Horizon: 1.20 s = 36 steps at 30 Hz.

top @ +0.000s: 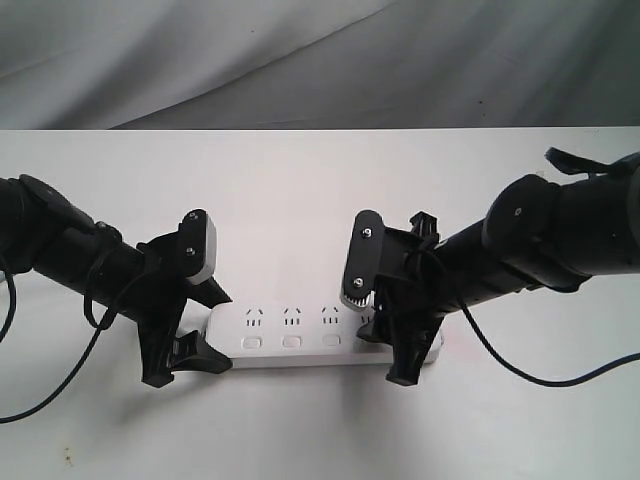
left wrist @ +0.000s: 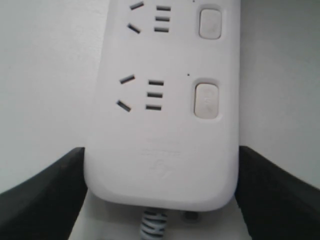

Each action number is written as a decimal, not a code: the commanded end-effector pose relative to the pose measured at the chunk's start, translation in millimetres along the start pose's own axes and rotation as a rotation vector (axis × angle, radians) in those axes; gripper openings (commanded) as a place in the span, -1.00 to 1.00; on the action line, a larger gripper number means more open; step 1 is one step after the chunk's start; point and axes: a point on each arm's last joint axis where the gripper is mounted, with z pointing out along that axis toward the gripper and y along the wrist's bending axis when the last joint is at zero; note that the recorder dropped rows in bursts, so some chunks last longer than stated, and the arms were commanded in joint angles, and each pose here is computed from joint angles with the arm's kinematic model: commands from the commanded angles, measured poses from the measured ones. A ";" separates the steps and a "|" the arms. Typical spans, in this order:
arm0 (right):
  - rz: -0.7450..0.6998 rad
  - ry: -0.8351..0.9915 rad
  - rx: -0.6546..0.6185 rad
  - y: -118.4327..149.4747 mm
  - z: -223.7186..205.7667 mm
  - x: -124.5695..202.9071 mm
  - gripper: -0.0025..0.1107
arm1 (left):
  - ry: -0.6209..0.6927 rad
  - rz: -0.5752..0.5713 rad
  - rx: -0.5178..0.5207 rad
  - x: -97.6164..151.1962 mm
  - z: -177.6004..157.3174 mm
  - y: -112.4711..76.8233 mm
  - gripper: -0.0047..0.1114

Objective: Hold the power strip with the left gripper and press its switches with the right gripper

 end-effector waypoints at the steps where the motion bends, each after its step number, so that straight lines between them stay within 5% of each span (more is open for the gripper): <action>1: 0.011 0.017 -0.001 0.3 5.0 5.5 0.00 | -0.002 0.004 0.007 0.5 -0.2 -0.8 0.25; 36: -0.050 0.075 -0.050 13.8 18.4 22.8 0.00 | -0.002 0.004 0.007 0.5 -0.2 -0.8 0.25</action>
